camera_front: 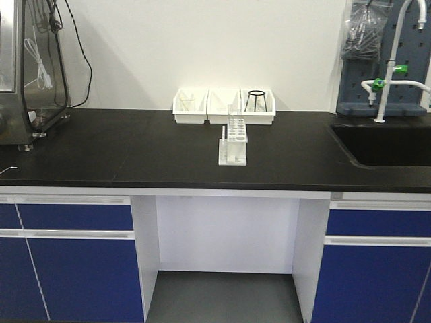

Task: Flip and reinsert test tube from rack
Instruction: 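Drive the base toward the white test-tube rack on the bench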

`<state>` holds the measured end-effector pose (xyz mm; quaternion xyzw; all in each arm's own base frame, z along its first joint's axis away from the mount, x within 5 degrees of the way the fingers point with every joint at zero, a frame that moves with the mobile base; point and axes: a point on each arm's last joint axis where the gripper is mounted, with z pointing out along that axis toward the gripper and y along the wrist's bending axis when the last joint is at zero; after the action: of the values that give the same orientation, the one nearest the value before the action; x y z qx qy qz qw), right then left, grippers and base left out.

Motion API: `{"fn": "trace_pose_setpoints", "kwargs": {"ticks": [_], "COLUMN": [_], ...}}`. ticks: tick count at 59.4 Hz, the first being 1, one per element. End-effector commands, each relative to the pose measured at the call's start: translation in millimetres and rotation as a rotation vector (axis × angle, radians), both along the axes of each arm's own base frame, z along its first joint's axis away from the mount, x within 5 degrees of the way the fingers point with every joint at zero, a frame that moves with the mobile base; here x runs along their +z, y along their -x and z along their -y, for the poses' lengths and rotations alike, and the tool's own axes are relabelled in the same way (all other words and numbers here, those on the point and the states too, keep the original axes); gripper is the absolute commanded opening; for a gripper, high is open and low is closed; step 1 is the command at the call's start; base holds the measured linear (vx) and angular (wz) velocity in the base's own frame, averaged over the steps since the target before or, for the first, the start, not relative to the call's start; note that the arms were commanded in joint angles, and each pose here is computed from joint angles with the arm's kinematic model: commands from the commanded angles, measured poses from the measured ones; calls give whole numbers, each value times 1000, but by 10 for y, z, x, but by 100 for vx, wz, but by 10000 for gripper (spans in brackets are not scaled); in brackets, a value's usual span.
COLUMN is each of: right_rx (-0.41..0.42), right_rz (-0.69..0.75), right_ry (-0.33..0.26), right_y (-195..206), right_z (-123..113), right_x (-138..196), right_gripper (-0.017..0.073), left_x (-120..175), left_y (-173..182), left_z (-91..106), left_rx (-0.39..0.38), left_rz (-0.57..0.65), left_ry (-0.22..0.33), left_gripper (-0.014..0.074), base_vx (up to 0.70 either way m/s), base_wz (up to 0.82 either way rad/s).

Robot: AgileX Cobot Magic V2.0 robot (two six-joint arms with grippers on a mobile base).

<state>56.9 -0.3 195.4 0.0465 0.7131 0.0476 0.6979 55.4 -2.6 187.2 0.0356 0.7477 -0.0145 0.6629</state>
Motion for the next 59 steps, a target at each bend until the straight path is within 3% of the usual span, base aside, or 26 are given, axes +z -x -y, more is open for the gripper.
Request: {"fn": "trace_pose_setpoints", "kwargs": {"ticks": [1,59], "right_rx": [6,7], "right_rz": [88,87], "right_ry": [23,23], "right_y": [11,11], "right_z": [-7,-8], "right_x": [68,68], "right_gripper": [-10,-10], "left_x": [91,91], "left_y": [2,2], "left_z": [13,13], "left_rx": [-14,-14], "left_rz": [90,90], "left_ry": [22,22], "left_gripper": [-6,-6], "base_vx": [27,38], "base_wz": [9,-3]}}
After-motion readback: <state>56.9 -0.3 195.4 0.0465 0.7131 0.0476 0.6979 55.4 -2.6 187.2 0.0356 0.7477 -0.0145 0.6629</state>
